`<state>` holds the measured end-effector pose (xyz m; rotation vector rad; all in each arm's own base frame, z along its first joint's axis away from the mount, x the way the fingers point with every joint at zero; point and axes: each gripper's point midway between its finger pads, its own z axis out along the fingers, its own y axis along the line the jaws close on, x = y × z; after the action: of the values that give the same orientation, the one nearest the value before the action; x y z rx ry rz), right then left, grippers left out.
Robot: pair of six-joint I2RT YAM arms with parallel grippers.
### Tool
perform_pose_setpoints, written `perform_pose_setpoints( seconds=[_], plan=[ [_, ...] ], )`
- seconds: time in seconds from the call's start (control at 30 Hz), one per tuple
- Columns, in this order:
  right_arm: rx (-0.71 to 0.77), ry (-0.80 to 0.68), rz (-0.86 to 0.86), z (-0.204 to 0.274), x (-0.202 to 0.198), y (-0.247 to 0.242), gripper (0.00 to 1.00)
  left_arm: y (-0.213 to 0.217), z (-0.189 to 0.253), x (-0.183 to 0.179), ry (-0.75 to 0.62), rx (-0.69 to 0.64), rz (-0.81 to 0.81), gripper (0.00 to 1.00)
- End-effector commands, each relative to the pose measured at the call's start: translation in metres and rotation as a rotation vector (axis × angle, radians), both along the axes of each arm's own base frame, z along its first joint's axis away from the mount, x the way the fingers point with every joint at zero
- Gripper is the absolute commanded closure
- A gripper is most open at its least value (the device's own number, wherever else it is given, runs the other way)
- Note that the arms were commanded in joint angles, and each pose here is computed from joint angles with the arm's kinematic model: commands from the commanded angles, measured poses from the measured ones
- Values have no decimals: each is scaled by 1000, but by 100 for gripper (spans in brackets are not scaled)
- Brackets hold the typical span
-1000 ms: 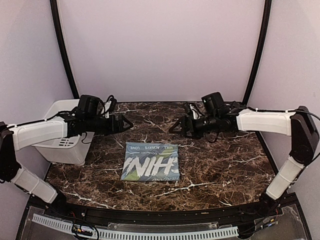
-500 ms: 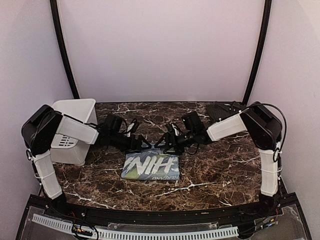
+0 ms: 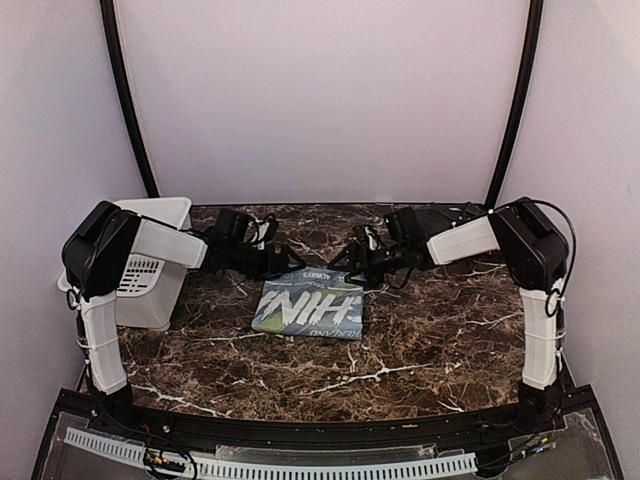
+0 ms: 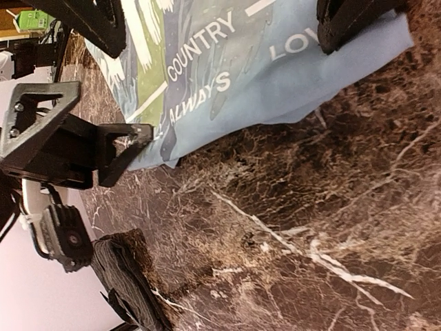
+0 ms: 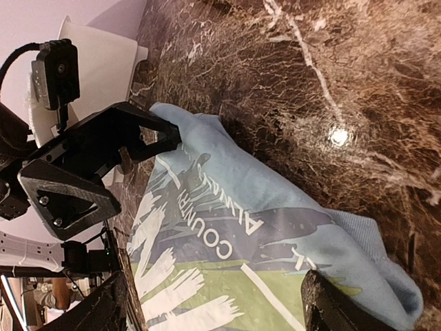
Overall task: Fold and stack the mixed laundry pile
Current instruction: Move the square-folded T-shirt to the center of the board, then smooth out the square-folded T-shirt at the center of the board.
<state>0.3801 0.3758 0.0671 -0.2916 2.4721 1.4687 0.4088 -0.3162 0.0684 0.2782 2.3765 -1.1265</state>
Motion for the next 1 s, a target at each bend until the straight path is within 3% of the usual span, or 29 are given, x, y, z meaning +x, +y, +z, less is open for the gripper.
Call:
perform_pose_setpoints(
  seconds=[0.0, 0.1, 0.23, 0.47, 0.7, 0.97],
  plan=[
    [32, -146, 22, 76, -14, -8, 16, 15, 50, -3, -100, 93, 3, 2],
    [59, -143, 57, 96, -42, -7, 16, 6, 64, -27, -134, 124, -36, 1],
    [84, -78, 132, 89, -91, 7, 18, -2, 64, -63, -130, 124, -86, 1],
    [110, 90, 198, 36, -147, 28, 20, -11, 16, -109, -26, 145, -139, 1],
    [22, 185, 122, -26, -141, 3, 24, 3, -22, -114, 47, 194, -78, 1],
    [-23, 176, 50, -27, -127, -25, 24, 16, 6, -114, -1, 222, -43, 2]
  ],
)
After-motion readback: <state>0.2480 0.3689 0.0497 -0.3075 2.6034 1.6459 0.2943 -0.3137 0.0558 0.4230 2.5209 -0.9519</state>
